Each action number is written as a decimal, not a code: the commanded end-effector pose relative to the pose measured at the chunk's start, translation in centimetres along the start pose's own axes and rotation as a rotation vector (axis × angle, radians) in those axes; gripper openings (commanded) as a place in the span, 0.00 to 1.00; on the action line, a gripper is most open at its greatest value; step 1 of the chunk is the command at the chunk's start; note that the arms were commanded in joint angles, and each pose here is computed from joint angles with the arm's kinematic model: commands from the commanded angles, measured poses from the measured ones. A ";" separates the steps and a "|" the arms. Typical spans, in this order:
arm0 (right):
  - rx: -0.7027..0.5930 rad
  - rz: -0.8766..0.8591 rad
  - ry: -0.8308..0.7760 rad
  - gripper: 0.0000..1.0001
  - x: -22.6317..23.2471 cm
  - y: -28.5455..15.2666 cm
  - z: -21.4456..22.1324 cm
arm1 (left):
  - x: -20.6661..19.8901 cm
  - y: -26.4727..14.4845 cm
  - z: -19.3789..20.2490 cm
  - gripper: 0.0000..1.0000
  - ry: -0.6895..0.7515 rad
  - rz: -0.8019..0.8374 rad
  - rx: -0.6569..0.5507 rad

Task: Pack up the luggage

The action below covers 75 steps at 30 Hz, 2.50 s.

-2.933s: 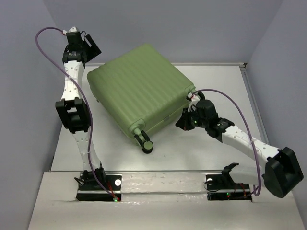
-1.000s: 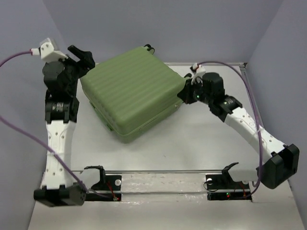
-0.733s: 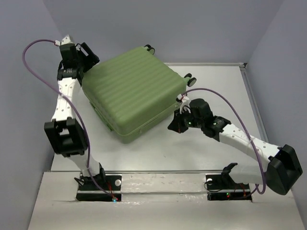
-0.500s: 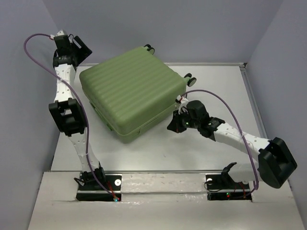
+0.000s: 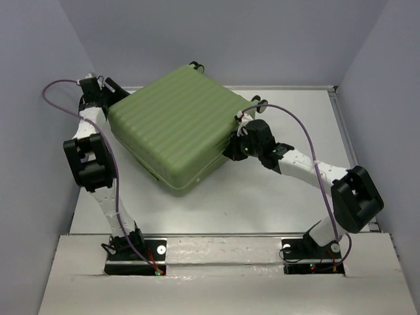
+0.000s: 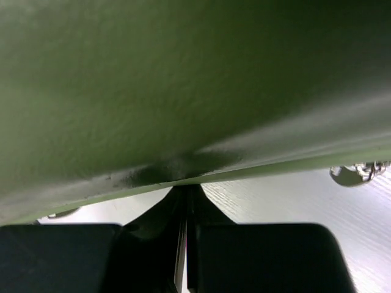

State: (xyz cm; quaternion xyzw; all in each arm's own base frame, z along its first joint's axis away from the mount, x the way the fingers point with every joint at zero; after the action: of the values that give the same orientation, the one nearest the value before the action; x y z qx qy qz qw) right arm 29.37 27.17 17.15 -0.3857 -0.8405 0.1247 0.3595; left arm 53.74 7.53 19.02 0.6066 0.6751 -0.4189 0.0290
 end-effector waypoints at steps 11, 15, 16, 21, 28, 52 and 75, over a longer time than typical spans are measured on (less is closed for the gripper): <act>-0.162 -0.174 -0.043 0.28 0.5 3.6 -16.9 | -0.5 -16.2 12.1 0.87 -0.093 0.117 -0.139; -0.141 -0.084 -0.006 0.56 -1.7 1.5 -16.2 | -2.4 -20.1 7.6 0.94 0.006 0.104 -0.278; -0.106 -0.051 0.017 0.57 -3.0 1.3 -14.3 | -2.9 -21.0 6.6 0.95 0.019 0.090 -0.294; -0.137 0.040 0.013 0.58 -5.0 -3.6 -11.8 | -9.2 -29.0 0.2 0.97 0.111 0.177 -0.498; -0.087 -0.157 -0.071 0.07 -4.5 -5.8 -3.8 | -12.0 -31.9 8.6 0.74 0.251 0.315 -0.404; -0.137 -0.283 -0.216 0.28 -1.4 -2.7 -1.4 | -9.3 -27.3 21.9 0.52 0.302 0.078 -0.249; -0.165 -0.466 -0.513 0.45 -4.5 2.3 -1.3 | -8.1 -27.3 29.9 0.56 0.311 0.328 0.094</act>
State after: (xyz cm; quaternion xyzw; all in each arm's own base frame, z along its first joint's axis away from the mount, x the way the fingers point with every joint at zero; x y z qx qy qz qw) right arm 32.87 23.81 12.26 -0.2250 -0.9509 0.0960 0.1894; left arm 18.99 -12.95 18.32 0.7374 0.5896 -0.3262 -0.0477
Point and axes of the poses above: each gripper's point midway between its finger pads, its own y axis out along the fingers, its own x axis along the line the jaws close on, z = x × y, the point moved 5 cm from there along -y, back along the fingers, and after that the axes turned 5 degrees about y, right-handed, at the moved point
